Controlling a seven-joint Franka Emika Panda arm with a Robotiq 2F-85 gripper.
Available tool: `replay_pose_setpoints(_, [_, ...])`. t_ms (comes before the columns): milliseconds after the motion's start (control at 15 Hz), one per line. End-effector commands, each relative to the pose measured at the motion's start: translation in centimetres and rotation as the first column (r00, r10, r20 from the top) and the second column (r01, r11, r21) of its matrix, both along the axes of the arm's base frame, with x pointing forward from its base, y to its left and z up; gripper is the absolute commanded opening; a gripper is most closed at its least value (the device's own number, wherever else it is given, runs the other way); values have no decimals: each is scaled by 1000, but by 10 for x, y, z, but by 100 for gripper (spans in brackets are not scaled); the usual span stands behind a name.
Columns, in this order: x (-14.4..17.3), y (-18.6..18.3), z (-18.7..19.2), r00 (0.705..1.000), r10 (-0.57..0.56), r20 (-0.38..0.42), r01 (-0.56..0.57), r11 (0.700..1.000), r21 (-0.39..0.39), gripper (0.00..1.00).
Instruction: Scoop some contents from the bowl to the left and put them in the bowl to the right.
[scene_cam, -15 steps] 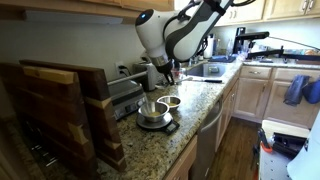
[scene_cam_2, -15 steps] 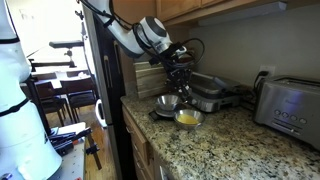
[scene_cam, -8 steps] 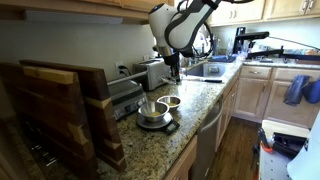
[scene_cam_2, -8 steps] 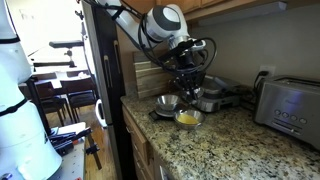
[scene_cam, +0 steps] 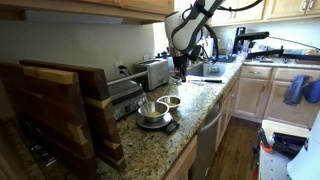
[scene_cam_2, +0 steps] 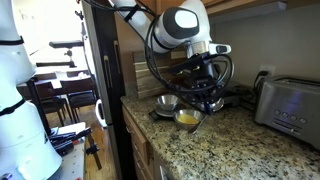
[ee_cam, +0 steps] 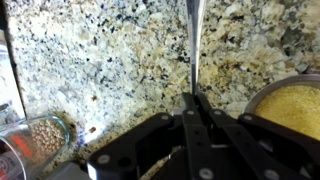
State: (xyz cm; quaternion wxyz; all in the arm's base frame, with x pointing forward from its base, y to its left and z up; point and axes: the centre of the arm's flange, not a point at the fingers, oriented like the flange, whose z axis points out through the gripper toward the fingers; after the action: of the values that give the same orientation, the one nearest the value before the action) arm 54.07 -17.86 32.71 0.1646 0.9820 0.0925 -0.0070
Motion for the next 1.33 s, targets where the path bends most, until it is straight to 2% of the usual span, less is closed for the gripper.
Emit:
replay_pose_setpoints(0, [21,-28,-18,997,-71,23,70,996,53,3])
replay_pose_setpoints(467, [45,-61,-55,987,-158,6,156,979,127,3])
replay_pose_setpoints(1000, [53,-88,-93,990,-129,-56,138,972,189,4])
replay_pose_setpoints(1267, [55,-92,-106,990,-115,-78,128,973,191,3])
